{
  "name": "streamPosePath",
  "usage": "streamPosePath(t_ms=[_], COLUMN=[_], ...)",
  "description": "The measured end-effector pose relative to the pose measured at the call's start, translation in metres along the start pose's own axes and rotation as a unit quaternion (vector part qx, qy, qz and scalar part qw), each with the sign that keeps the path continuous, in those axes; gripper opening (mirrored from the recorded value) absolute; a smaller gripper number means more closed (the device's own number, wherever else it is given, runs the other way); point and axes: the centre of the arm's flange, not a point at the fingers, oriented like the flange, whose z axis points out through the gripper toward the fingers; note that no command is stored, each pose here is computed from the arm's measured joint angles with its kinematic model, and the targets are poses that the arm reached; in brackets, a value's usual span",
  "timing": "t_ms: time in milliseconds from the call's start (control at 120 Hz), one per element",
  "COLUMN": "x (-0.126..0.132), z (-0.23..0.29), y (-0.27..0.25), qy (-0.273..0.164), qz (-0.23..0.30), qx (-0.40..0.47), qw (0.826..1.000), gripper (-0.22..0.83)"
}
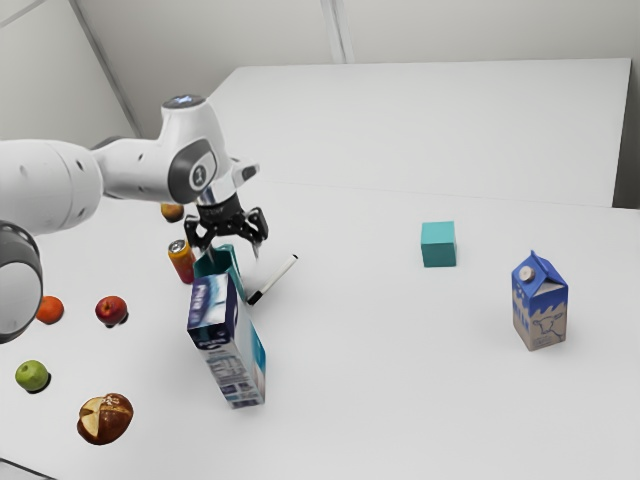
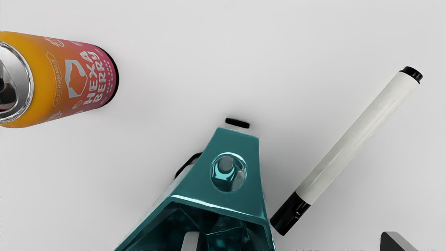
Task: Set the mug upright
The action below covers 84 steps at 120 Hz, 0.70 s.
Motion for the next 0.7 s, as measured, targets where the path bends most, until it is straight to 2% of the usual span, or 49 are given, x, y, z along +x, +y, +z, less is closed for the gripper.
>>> streamPosePath(t_ms=[367, 517, 700], x=[0.005, 0.004, -0.012], z=[-0.056, -0.118, -0.204], y=[-0.002, -0.010, -0.033], qy=[0.025, 0.048, 0.071], qz=[0.016, 0.049, 0.102], qx=[-0.014, -0.013, -0.011], qw=[0.999, 0.998, 0.992], gripper=[0.61, 0.61, 0.61])
